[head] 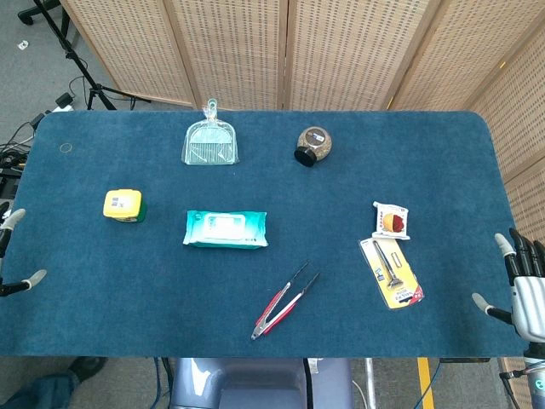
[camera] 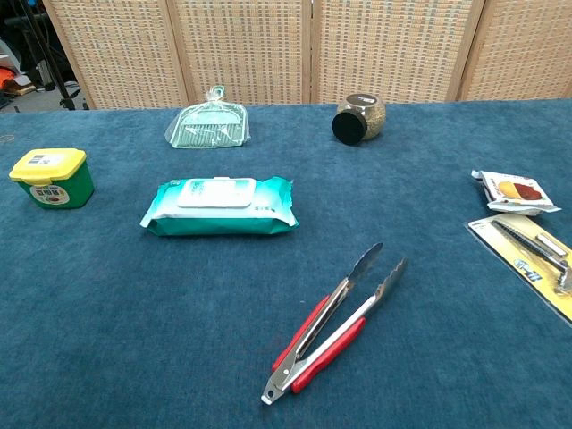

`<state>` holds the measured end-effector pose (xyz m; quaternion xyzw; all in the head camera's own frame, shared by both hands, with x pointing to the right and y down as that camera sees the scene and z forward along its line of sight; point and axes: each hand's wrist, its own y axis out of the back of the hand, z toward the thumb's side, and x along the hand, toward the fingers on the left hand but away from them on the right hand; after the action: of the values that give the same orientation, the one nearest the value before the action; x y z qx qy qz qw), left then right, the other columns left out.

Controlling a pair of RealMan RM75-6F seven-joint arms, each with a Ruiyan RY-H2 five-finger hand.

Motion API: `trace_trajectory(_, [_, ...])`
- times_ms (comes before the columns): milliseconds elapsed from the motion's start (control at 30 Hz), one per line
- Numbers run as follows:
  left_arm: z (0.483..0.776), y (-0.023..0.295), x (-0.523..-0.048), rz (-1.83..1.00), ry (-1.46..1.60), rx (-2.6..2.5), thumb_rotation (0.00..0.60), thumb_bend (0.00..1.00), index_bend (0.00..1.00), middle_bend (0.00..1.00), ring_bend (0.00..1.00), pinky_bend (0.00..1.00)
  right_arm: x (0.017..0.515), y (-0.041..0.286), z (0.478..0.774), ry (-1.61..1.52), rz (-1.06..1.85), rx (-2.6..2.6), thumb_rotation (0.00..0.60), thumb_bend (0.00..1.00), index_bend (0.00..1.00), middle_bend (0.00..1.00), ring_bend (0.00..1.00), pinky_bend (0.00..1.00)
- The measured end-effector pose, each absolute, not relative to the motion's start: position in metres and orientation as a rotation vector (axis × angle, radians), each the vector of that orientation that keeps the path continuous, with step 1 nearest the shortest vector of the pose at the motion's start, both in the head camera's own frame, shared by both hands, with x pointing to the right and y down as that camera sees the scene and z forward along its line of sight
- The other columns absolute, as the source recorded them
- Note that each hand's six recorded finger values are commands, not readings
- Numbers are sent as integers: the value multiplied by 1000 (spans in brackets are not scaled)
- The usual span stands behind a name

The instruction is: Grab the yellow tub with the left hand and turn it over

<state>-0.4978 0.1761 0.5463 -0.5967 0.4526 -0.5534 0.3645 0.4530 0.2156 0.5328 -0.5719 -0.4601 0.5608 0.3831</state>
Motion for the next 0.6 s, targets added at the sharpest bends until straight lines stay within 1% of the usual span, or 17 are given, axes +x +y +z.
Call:
trace_trajectory(400, [550,174,-498,-1428,1152,-1555,600,0,0,0,0,0,454,215,533,-1181,1433,-1462,600,0,0,0,0,0])
trace_trajectory(600, [566,155,-499,-1428,1145,-1585,600,0,0,0,0,0,456,213,532,-1197,1434,-1460,600,0,0,0,0,0])
